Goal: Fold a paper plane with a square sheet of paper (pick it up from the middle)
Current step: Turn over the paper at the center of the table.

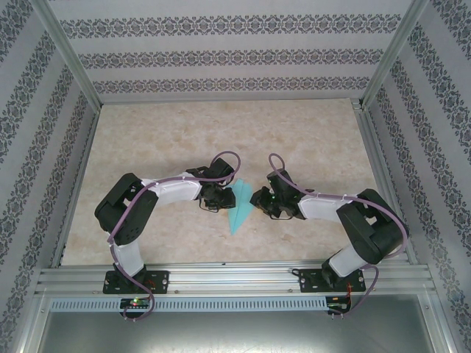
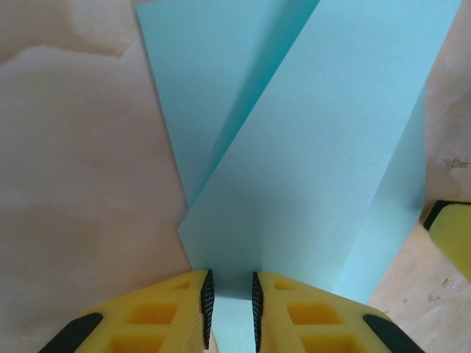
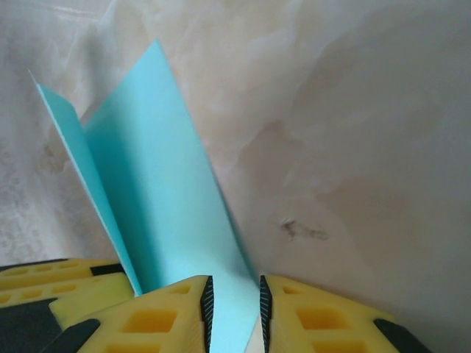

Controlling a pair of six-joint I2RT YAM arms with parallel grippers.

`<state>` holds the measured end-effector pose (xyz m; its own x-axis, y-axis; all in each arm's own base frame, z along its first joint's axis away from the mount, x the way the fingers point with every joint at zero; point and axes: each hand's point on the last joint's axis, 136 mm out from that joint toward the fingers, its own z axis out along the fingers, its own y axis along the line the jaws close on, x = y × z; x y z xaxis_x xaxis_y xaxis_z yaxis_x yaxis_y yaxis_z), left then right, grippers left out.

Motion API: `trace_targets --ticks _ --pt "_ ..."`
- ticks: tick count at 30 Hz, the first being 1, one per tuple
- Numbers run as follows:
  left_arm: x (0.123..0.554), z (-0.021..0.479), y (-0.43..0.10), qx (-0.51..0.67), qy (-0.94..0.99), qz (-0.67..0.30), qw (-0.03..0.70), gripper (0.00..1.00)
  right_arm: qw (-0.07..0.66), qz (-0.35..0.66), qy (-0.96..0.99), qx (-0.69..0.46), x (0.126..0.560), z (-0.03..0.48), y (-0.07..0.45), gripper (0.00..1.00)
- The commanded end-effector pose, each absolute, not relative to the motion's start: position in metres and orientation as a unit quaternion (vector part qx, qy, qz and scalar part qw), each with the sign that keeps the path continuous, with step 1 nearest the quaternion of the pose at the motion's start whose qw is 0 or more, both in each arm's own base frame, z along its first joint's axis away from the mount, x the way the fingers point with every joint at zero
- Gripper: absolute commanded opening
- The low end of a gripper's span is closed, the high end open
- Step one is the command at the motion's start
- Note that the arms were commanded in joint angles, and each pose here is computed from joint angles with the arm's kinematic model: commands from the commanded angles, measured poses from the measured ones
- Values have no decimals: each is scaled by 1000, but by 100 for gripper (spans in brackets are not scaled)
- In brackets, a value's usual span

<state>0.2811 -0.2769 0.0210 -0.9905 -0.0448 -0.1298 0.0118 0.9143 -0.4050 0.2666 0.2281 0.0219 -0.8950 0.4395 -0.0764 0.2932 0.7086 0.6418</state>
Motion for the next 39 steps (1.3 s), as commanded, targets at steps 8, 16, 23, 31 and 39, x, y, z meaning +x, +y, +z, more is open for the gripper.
trace_targets --ticks 8,16,23,31,39 --pt "274 7 -271 -12 979 -200 46 25 122 320 919 195 269 21 228 27" --pt "274 6 -272 -12 978 -202 44 25 103 322 922 188 268 14 238 27" --pt "273 4 -273 -14 978 -203 40 25 113 369 905 180 275 31 253 28" --pt "271 2 -271 -16 978 -202 38 25 119 389 896 175 280 40 258 28" --pt "272 3 -271 -17 979 -202 40 25 124 394 895 168 281 42 259 35"
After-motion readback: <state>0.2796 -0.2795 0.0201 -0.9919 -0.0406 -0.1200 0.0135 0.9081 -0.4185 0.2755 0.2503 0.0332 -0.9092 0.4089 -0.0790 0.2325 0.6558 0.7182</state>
